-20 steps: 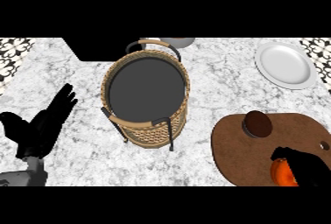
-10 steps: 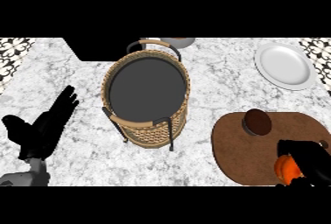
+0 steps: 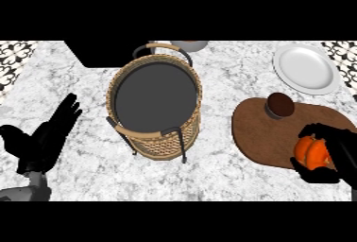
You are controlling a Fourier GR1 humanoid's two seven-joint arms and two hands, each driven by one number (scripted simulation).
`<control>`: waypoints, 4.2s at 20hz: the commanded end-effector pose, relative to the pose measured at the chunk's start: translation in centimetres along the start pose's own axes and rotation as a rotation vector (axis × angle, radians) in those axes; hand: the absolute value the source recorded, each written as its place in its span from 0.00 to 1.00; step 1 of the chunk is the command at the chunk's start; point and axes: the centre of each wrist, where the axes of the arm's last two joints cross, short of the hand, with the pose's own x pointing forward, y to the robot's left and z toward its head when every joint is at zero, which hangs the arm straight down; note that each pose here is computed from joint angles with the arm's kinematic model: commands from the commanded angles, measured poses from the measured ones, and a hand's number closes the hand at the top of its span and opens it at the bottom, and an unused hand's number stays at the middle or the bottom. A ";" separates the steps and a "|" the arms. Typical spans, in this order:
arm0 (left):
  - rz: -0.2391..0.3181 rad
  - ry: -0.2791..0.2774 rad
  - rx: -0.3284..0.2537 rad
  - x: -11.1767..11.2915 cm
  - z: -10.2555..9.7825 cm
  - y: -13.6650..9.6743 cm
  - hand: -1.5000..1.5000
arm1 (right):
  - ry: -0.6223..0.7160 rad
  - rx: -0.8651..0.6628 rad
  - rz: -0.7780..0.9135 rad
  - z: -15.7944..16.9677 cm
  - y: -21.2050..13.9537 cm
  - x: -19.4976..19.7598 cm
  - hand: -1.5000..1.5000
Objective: Pick the squash from the cutting board and place it in the tiered basket
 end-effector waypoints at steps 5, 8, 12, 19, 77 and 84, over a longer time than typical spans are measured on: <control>-0.006 0.005 0.006 0.3 0.1 -0.2 0.50 | -0.229 -0.235 -0.327 1.0 -6.8 5.0 1.00; 0.001 0.007 -0.010 -0.1 0.4 0.0 0.50 | -0.257 -0.203 -0.358 1.8 -9.8 8.1 1.00; 0.012 0.002 0.001 -0.3 -2.0 -0.9 0.50 | -0.278 -0.159 -0.355 2.6 -12.5 11.4 1.00; 0.005 -0.005 -0.027 0.6 -0.4 -0.3 0.50 | -0.322 -0.132 -0.366 1.1 -12.4 20.3 1.00; 0.018 -0.013 -0.030 1.1 -1.1 -0.1 0.50 | -0.061 -0.262 -0.938 -13.7 -4.1 33.2 0.00; -0.013 -0.011 0.008 1.4 -1.3 0.9 0.50 | -0.006 -0.405 -1.141 -13.7 -7.3 30.2 0.00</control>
